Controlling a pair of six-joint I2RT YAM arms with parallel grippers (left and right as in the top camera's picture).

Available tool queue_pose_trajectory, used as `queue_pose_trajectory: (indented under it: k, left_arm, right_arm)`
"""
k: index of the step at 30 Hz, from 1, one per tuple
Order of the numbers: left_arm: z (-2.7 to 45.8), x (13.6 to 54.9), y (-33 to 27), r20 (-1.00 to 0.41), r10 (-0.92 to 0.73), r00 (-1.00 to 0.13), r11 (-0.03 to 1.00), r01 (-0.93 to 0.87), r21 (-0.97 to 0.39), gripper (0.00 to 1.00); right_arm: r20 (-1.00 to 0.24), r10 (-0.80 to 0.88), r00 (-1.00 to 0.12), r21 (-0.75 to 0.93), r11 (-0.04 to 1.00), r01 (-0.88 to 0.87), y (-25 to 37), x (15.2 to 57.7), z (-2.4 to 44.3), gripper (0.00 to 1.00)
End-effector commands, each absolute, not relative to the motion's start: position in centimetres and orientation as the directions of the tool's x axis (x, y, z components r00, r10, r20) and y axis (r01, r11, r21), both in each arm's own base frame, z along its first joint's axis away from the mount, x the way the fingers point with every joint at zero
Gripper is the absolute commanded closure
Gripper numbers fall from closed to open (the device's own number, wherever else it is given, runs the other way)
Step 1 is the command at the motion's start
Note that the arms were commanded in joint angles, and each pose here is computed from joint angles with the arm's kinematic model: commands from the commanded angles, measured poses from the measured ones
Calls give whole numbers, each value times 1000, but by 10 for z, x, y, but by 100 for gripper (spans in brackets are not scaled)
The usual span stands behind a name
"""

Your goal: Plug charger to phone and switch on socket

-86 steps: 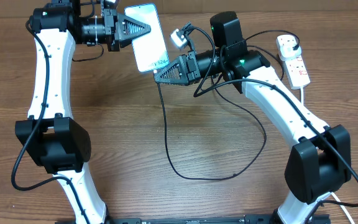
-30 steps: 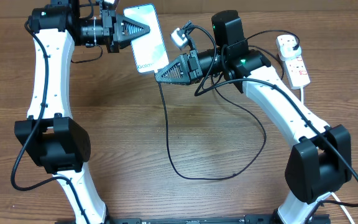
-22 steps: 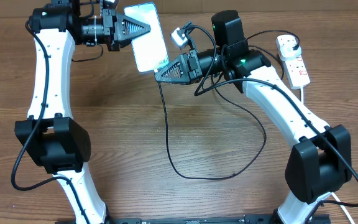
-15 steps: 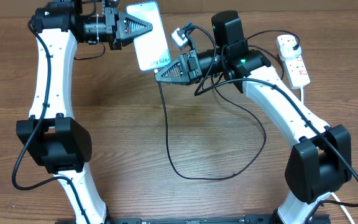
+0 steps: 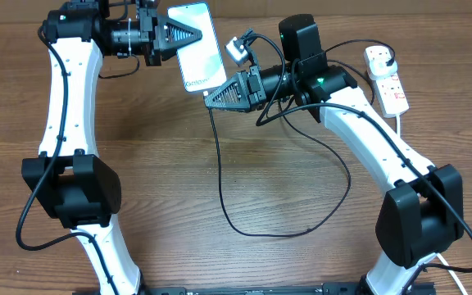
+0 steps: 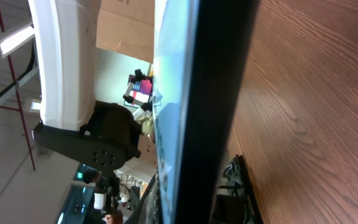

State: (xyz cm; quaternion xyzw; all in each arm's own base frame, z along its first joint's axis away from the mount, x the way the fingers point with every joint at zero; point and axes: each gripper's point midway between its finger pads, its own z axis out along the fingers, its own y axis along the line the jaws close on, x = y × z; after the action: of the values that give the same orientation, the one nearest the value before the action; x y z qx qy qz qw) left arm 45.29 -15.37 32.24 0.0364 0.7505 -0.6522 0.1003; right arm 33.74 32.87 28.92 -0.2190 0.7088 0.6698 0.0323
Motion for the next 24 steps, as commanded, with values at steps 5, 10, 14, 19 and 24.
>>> queue_pose_trajectory:
  k: [5,10,14,19,24]
  left_arm:
    - [337,448,-167,-252,-40,-967,106,247,-963,96]
    - [330,452,-166,-258,-53,-965,152,247,-957,96]
    - [331,453,-166,-264,-53,-963,151,253,-956,96]
    - [332,455,-166,-260,-57,-964,150,249,-957,96]
    - [335,455,-164,-264,-58,-963,134,255,-958,96]
  right_arm:
    - [-353,-240,-904,931,1,-364,323,347,299,96]
    - [-376,-242,-894,925,-47,-376,315,350,313,96]
    - [-383,-232,-894,923,-47,-383,312,354,315,96]
    - [-382,-231,-895,923,-46,-383,311,355,314,96]
    - [-383,-220,-897,922,-41,-384,307,358,314,96]
